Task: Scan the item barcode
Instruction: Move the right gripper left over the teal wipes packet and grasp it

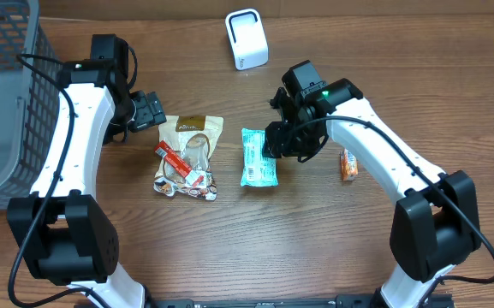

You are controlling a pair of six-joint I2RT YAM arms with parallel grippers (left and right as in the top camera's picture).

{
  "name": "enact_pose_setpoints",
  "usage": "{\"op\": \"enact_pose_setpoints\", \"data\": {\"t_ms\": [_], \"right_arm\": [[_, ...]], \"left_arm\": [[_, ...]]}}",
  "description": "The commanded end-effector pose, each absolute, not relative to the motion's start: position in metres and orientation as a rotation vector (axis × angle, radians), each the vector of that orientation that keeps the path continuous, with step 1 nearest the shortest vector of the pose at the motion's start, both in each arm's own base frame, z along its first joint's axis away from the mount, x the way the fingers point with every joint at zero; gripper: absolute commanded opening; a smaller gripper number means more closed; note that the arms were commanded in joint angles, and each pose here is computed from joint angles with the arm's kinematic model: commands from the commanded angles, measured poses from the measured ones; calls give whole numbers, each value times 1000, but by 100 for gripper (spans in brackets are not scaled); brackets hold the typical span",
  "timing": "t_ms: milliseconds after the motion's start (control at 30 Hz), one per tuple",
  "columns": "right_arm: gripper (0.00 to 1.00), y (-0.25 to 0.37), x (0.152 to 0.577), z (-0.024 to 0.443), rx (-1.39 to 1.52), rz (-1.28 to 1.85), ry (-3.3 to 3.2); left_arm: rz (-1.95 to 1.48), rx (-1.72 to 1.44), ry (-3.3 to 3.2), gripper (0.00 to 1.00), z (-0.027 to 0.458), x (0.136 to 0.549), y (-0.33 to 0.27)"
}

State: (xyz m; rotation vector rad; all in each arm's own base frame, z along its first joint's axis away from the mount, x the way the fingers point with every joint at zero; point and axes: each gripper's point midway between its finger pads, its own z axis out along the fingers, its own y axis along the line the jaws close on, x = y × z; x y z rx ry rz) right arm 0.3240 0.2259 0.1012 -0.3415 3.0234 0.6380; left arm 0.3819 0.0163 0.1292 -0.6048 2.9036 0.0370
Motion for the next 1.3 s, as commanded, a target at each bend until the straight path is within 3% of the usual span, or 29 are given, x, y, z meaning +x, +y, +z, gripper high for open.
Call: {"op": "enact_pose_setpoints", "data": {"t_ms": [0, 1000, 1133, 1267], "right_arm": [[50, 232, 319, 102, -365, 630, 3017], [44, 232, 317, 93, -330, 546, 3028], [36, 231, 316, 83, -326, 546, 3030], [19, 231, 315, 84, -326, 545, 3033]], "left_arm": [[40, -580, 2884, 100, 136, 386, 17], [39, -579, 2884, 100, 137, 386, 17], [40, -579, 2884, 100, 137, 386, 17], [39, -579, 2884, 100, 137, 386, 17]]}}
